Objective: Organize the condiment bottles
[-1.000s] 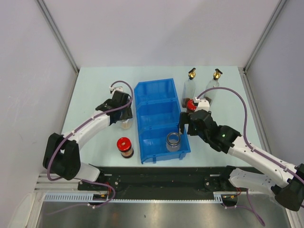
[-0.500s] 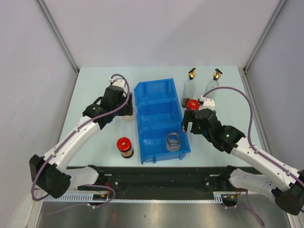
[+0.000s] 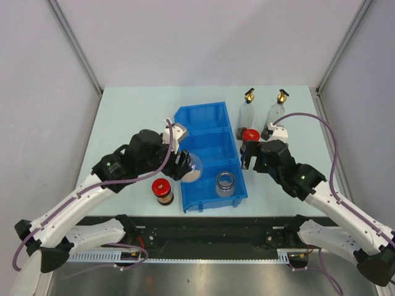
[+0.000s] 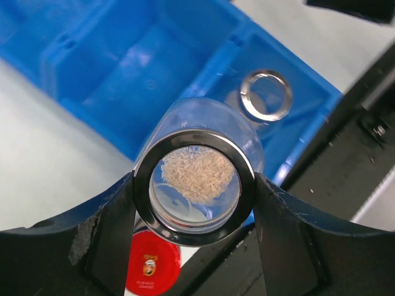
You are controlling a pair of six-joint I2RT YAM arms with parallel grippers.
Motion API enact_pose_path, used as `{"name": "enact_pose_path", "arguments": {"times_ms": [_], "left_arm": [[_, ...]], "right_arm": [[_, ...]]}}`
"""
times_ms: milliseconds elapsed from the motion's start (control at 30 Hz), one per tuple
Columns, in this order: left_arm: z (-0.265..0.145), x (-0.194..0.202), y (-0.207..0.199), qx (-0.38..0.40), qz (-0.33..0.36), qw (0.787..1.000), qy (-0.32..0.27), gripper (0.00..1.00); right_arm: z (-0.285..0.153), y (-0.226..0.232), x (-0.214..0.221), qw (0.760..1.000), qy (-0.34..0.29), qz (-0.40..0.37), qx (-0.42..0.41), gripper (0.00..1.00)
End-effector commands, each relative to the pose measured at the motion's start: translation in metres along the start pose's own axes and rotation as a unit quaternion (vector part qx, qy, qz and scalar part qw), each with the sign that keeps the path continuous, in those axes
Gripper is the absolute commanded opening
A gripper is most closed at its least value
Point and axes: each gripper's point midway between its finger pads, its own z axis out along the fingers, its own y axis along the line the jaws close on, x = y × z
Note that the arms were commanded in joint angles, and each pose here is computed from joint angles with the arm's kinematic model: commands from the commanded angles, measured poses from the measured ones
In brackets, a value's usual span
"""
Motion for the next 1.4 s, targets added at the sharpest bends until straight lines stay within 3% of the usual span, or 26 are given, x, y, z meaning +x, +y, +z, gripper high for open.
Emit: {"name": "enact_pose_path", "arguments": {"times_ms": [0, 333, 833, 1367], "left_arm": [[-0.001, -0.005, -0.041, 0.088, 0.061, 0.994, -0.027, 0.00], [0.036, 0.028, -0.065, 0.105, 0.102, 0.989, 0.021, 0.00], [0.088, 0.068, -0.062, 0.057, 0.110, 0.988, 0.088, 0.00], [0.115, 0.099, -0.057, 0.048, 0.088, 0.991, 0.089, 0.02]], "right_arm": [[-0.005, -0.005, -0.002, 1.000, -0.003, 0.013, 0.001, 1.00], [-0.015, -0.016, -0.007, 1.000, -0.012, 0.024, 0.009, 1.00], [-0.013, -0.026, 0.001, 0.999, -0.005, 0.025, 0.020, 1.00], [-0.013, -0.029, 0.004, 0.999, 0.000, 0.028, 0.023, 0.99]]}}
